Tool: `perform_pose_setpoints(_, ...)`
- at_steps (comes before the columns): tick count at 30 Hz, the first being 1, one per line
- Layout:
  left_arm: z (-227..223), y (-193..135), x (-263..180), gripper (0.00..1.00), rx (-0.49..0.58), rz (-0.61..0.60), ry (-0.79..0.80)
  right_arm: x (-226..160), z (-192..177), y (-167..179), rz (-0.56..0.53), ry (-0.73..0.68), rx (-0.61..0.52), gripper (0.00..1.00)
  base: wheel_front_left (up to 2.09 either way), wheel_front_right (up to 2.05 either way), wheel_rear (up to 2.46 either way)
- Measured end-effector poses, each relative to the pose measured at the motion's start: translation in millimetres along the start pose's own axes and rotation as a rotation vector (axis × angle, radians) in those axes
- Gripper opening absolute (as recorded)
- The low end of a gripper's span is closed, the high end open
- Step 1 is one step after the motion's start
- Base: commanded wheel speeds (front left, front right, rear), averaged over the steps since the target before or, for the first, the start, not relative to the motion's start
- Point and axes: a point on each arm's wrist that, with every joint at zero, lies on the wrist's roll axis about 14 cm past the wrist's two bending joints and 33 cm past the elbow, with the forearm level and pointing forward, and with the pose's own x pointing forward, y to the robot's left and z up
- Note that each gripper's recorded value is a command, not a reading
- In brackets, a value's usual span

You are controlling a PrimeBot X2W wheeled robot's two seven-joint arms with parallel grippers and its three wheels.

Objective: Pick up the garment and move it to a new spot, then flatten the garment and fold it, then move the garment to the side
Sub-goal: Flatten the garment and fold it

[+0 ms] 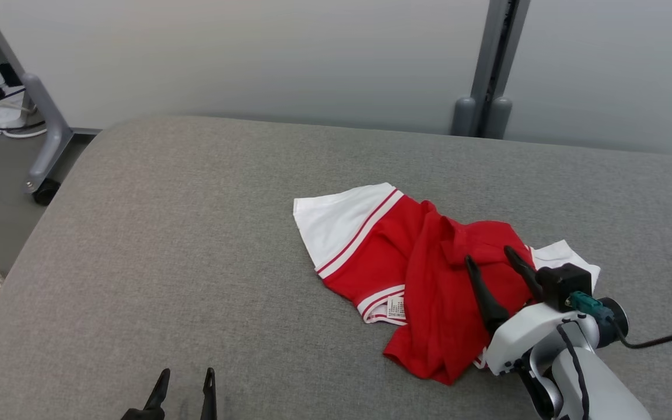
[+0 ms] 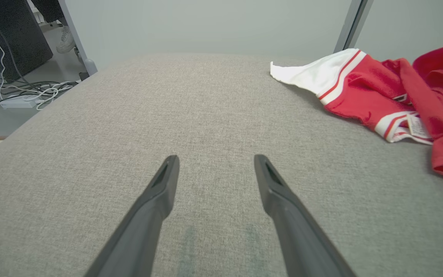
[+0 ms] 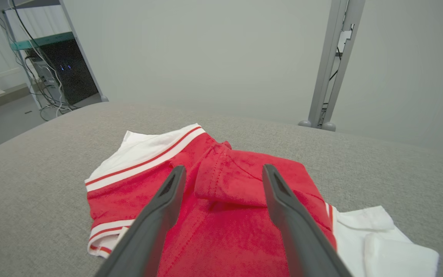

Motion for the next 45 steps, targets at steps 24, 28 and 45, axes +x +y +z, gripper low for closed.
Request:
perform_pose_setpoints(24, -2, 13, 1, 1.00, -0.027, 0.057, 0.015, 61, 70, 49, 0.167, -0.169, 0.113, 0.00, 0.00, 0.00, 0.00)
perform_pose_setpoints(28, 4, 11, 1, 1.00, -0.013, 0.039, -0.007, 49, 120, 91, 0.300, -0.308, 0.182, 0.00, 0.00, 0.00, 0.00)
perform_pose_setpoints(45, -5, 18, -22, 1.00, -0.019, 0.050, -0.002, 37, 161, 164, 0.512, -0.396, 0.213, 0.00, 0.00, 0.00, 0.00)
